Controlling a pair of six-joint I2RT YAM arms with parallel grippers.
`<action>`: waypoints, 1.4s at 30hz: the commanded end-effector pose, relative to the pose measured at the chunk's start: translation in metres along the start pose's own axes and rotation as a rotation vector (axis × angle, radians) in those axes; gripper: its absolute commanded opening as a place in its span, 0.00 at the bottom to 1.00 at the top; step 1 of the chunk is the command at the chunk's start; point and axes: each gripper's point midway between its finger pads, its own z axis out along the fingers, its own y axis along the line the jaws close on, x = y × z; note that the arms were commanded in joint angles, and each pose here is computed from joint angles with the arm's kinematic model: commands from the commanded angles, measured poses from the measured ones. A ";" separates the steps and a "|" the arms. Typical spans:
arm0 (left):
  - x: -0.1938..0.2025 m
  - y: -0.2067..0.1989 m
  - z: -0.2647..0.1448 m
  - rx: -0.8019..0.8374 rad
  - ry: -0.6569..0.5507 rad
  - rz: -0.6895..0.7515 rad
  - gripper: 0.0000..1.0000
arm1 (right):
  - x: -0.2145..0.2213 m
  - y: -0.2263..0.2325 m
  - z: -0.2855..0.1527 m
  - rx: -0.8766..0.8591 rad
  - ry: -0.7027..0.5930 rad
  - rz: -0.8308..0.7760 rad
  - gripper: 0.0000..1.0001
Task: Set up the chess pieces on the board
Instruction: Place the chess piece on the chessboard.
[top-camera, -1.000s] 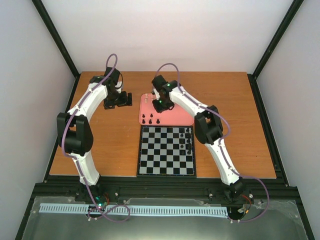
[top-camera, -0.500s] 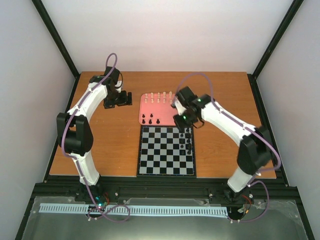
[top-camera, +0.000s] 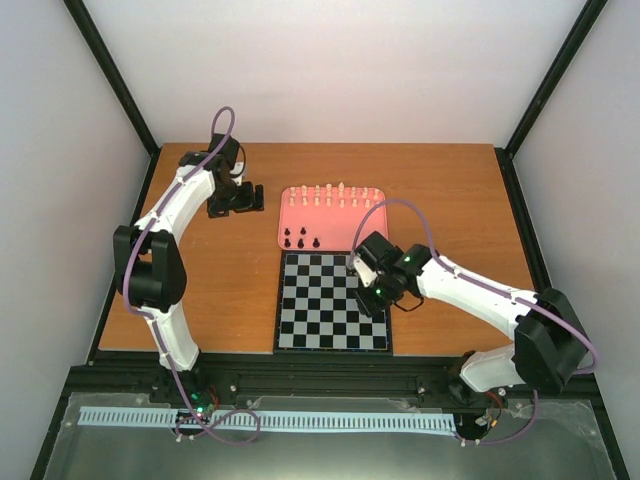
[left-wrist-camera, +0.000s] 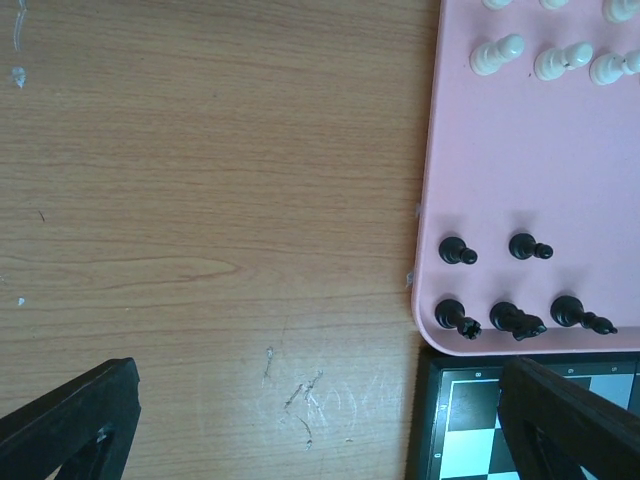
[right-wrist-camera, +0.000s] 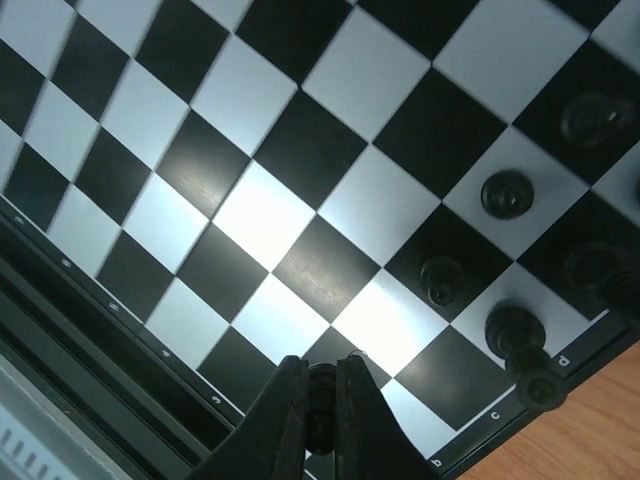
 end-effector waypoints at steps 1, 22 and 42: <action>-0.008 -0.001 -0.017 0.000 -0.058 -0.004 1.00 | 0.003 0.003 0.008 -0.006 -0.041 0.012 0.03; -0.005 0.000 -0.013 0.000 -0.051 -0.007 1.00 | 0.010 -0.021 0.038 0.079 -0.064 0.077 0.03; -0.003 0.001 -0.011 -0.002 -0.042 -0.007 1.00 | 0.021 -0.022 0.047 0.076 -0.004 0.066 0.04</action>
